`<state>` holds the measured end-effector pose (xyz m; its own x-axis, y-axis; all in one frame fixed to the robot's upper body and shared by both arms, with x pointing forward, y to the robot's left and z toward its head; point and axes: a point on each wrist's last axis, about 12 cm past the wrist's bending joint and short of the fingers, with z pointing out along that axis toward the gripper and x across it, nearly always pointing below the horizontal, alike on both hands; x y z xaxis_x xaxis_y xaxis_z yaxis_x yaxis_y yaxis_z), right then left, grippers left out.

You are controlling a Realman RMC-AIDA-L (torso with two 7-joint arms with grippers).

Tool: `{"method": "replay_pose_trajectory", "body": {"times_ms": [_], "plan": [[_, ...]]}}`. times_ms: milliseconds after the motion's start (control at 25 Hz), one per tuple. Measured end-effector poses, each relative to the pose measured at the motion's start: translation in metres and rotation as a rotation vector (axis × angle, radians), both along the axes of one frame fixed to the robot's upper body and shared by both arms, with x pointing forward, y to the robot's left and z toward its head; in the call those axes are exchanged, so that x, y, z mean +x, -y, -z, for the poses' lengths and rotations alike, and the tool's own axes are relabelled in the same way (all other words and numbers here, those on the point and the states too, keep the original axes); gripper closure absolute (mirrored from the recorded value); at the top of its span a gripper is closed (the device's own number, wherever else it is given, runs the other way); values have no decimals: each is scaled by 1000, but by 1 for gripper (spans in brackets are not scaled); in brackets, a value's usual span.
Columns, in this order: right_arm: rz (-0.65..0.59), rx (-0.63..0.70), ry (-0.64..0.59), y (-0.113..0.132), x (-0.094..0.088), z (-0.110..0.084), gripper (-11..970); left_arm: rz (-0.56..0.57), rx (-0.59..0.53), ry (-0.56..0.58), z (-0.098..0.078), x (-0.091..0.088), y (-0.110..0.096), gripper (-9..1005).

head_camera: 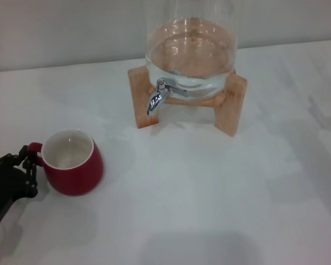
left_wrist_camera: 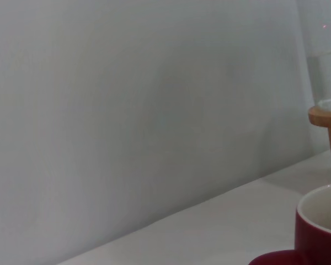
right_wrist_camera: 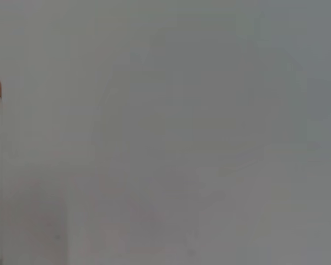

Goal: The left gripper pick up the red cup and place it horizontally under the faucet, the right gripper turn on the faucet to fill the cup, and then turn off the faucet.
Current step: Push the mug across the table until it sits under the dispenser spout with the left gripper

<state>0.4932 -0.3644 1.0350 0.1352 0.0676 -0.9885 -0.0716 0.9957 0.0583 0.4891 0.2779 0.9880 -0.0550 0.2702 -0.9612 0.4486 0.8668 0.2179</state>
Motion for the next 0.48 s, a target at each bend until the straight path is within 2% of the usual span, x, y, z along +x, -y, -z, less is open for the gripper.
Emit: {"method": "replay_pose_trajectory", "body": {"times_ms": [480], "plan": [[-9,1,0,-2,0,0,88,65,-12,6,-7,15,12,919]]}}
